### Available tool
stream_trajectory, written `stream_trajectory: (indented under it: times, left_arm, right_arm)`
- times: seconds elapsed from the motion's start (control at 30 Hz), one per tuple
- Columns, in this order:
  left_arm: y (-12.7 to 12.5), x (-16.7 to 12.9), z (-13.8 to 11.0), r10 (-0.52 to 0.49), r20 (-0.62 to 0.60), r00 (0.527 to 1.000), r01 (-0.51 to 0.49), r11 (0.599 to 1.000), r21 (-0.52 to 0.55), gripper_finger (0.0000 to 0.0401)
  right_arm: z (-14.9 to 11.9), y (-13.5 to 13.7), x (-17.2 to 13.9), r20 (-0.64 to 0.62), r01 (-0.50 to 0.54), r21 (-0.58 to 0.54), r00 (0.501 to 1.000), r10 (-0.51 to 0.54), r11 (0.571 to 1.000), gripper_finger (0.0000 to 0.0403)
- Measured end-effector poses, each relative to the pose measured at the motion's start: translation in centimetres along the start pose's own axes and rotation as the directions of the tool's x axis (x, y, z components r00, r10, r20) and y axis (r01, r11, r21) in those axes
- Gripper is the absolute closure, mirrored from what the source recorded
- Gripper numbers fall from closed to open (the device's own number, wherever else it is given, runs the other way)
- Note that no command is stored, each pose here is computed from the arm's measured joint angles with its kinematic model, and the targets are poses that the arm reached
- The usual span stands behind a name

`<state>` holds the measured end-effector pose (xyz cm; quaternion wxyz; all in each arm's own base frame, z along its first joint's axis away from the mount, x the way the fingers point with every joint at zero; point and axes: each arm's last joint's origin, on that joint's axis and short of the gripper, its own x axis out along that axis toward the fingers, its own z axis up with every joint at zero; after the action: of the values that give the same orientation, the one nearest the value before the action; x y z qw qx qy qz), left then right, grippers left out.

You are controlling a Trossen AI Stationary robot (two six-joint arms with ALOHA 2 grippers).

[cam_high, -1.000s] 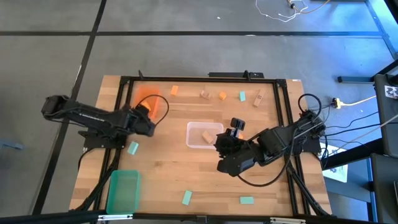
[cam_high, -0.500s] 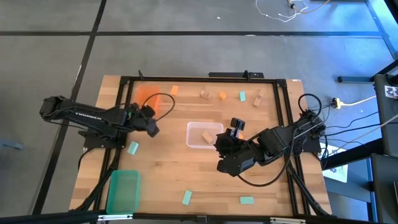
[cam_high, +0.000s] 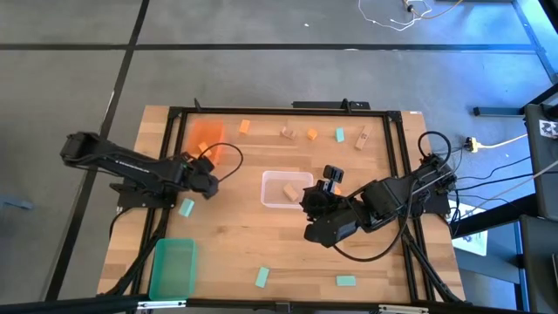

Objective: Sort & place blocks by color
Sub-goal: Move the orange bin to the top left of the table

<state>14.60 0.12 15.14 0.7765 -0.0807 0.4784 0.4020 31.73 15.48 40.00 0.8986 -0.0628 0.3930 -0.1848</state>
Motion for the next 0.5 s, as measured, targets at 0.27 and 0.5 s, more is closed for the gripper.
stream_trajectory:
  times: [0.27,0.5]
  left_arm:
    - [0.8,1.2,1.0,0.19,0.098,0.977,-0.186,0.981,-0.053,0.0229]
    - [1.6,2.1,2.7,0.25,0.156,0.955,-0.241,0.967,-0.079,0.0229]
  right_arm:
    - [0.0,0.0,0.0,0.0,0.0,-0.002,1.0,0.0,1.0,0.0234]
    - [0.0,0.0,0.0,0.001,0.0,-0.001,1.0,0.0,1.0,0.0234]
